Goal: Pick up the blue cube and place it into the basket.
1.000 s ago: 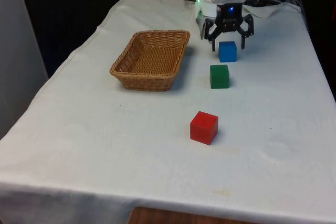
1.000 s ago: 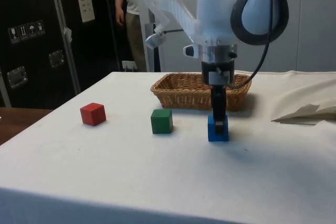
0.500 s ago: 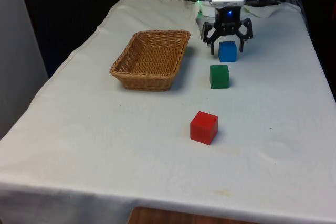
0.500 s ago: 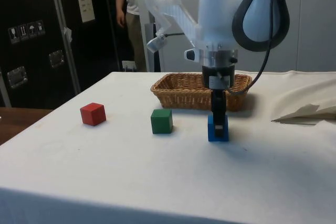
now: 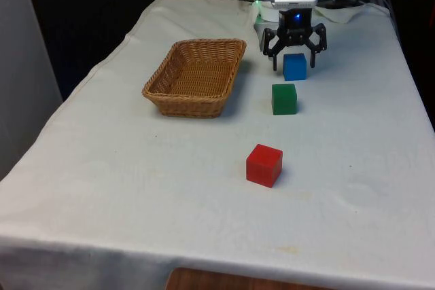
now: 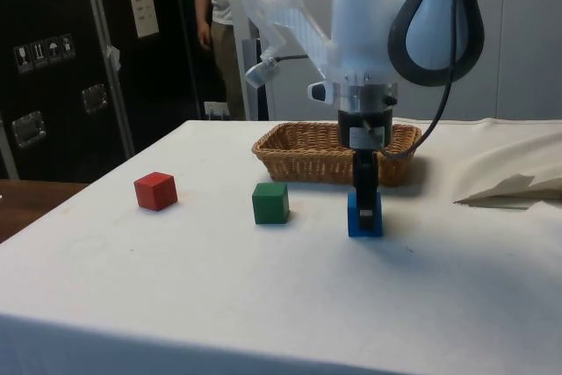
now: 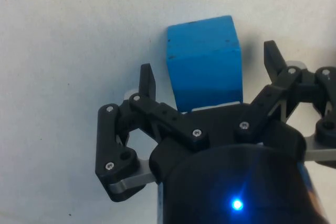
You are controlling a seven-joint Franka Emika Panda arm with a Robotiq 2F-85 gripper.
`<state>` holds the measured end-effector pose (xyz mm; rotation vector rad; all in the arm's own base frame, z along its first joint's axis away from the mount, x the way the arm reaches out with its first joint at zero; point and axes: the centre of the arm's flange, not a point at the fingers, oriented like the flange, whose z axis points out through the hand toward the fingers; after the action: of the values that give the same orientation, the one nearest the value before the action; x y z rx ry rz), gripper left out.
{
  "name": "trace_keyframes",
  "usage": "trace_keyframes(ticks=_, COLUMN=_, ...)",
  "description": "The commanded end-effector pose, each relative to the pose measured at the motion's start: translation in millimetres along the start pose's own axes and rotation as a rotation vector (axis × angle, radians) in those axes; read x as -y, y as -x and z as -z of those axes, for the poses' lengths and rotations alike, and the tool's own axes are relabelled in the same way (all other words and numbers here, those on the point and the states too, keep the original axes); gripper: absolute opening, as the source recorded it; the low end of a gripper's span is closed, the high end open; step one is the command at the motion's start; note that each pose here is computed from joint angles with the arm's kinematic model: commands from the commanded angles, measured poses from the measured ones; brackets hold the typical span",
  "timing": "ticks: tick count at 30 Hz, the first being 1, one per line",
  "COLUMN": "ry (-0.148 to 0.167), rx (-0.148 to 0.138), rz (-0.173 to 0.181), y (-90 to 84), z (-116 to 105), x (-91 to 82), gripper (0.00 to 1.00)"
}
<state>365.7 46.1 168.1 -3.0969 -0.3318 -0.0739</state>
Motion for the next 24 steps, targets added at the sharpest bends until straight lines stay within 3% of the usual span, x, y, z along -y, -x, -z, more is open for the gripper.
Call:
trace_keyframes(ticks=1, ry=0.001, rx=-0.002, rz=0.0, y=0.0, z=0.3, x=0.4, gripper=1.0)
trace_keyframes(ticks=6, ry=0.001, rx=-0.003, rz=0.0, y=0.3, z=0.3, x=0.4, gripper=1.0)
trace_keyframes(ticks=14, ry=0.0, rx=0.001, rz=0.0, y=0.5, z=-0.2, x=0.0, gripper=0.13)
trace_keyframes(ticks=15, ry=0.001, rx=-0.003, rz=0.001, y=1.0, z=0.3, x=0.5, gripper=0.13)
trace_keyframes(ticks=16, ry=0.001, rx=-0.003, rz=0.001, y=1.0, z=0.3, x=0.5, gripper=0.01)
trace_keyframes(ticks=24, ry=0.0, rx=0.001, rz=0.0, y=0.5, z=-0.2, x=0.0, gripper=0.02)
